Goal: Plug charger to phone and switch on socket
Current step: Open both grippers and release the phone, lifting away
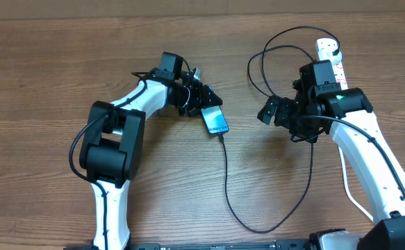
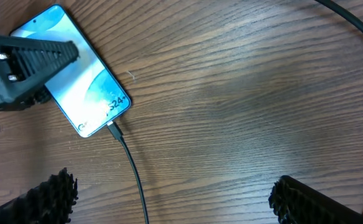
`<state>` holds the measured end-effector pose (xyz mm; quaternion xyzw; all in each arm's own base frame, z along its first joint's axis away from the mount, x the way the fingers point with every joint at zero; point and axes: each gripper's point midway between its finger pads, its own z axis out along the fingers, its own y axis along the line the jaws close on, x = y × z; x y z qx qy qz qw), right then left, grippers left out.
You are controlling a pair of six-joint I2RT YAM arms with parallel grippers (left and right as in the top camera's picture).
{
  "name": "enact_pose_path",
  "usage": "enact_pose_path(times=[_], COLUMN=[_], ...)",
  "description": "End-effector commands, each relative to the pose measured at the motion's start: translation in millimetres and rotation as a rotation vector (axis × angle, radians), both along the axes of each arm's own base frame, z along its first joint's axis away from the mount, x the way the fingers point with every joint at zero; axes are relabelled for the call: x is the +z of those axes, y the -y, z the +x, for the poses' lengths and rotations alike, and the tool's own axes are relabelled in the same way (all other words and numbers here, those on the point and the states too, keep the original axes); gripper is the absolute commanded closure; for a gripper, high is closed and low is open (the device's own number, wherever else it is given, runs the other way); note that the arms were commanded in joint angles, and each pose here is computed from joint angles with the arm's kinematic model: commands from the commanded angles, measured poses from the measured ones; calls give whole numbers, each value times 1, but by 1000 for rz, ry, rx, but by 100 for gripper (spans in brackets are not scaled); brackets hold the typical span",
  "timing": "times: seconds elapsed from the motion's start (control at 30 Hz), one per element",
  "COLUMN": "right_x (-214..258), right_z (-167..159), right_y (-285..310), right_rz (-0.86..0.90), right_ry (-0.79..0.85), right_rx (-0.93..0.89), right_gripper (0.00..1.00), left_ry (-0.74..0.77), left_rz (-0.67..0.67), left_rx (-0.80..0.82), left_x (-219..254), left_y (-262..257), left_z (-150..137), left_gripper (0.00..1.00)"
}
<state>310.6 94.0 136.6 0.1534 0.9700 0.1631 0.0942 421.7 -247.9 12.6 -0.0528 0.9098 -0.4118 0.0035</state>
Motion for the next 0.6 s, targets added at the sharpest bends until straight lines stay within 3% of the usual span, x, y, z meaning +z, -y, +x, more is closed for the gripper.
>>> enact_pose_path(times=[0.0,0.13,0.3,0.4,0.57], right_x=[-4,-4,-4,-4,-4], right_z=[-1,-1,-1,-1,-1], right_y=[2,2,2,2,2], right_rz=[-9,-10,-9,-9,-10], right_ry=[-5,-5,-5,-5,-5], right_rx=[3,3,3,3,3], right_gripper=[0,0,0,0,0], left_ry=[-96,-128,-161,-168,-165], left_rz=[245,316,446,543,552], left_rx=[98,126,152,161,157], left_x=[-60,-62,-57,-52,-47], left_y=[-50,-64,-83,-98,-99], left_z=[-8,-9,-8,-7,-5], left_gripper=[47,43,24,22,22])
